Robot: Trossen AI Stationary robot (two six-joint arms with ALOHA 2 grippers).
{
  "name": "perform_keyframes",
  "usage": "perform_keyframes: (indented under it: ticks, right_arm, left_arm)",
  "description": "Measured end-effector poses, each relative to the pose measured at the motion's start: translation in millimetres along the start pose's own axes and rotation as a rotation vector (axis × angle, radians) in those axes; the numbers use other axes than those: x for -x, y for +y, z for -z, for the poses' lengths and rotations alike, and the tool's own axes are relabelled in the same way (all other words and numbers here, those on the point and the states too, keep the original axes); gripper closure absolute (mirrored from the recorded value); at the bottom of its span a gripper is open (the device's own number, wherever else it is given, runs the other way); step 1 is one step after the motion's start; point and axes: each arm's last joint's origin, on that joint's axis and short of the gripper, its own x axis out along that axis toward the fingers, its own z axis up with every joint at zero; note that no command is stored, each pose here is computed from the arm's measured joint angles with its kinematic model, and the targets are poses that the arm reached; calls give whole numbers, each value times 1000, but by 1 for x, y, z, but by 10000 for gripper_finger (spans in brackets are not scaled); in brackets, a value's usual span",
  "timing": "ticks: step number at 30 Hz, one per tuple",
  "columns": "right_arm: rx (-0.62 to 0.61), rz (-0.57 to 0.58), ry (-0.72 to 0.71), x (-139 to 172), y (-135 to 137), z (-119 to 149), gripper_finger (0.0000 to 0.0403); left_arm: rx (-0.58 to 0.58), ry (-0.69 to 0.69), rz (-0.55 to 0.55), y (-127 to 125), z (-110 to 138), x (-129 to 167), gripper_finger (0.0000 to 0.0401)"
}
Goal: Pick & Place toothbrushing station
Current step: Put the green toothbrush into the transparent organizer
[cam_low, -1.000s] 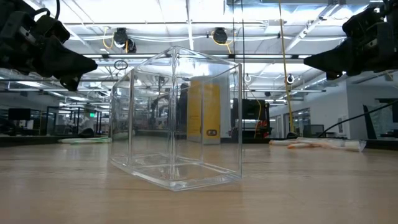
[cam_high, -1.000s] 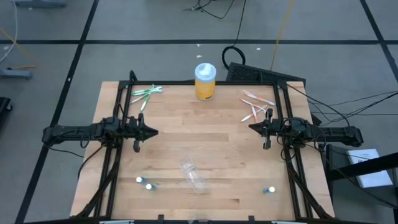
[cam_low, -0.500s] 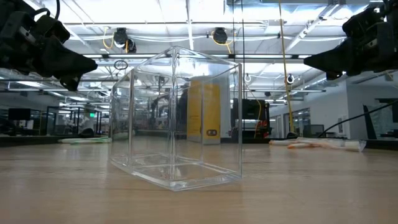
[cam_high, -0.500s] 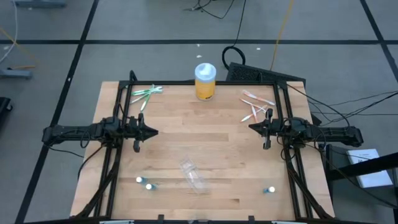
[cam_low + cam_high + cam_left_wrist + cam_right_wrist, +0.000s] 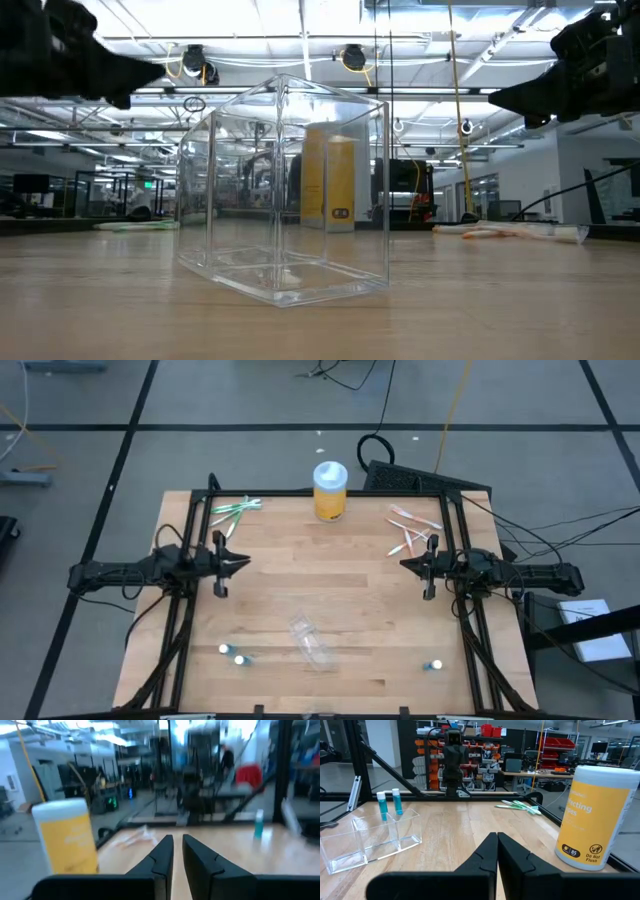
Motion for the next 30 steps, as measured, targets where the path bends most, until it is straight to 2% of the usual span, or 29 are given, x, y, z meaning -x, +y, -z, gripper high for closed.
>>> perform_keyframes:
  ticks: [4,10,13,15,17,21,25,30]
  right_arm:
    - [0,0,0,0,0,0,399]
    - [0,0,0,0,0,0,399]
    - [0,0,0,0,0,0,399]
    - [0,0,0,0,0,0,399]
    - [0,0,0,0,0,0,399]
    - [0,0,0,0,0,0,399]
    - [0,0,0,0,0,0,399]
    - [0,0,0,0,0,0,399]
  left_arm:
    - [158,-76,-1,1,-7,0,352]
    - [321,-141,19,1,-14,1,352]
    - [271,-134,17,1,-13,1,352]
    - [201,-115,-55,3,-11,1,352]
    - [188,-80,-151,5,-7,1,352]
    - [187,-61,-426,12,-4,2,352]
    - [121,-40,-670,18,-4,4,352]
    - [60,-5,-781,23,-2,3,352]
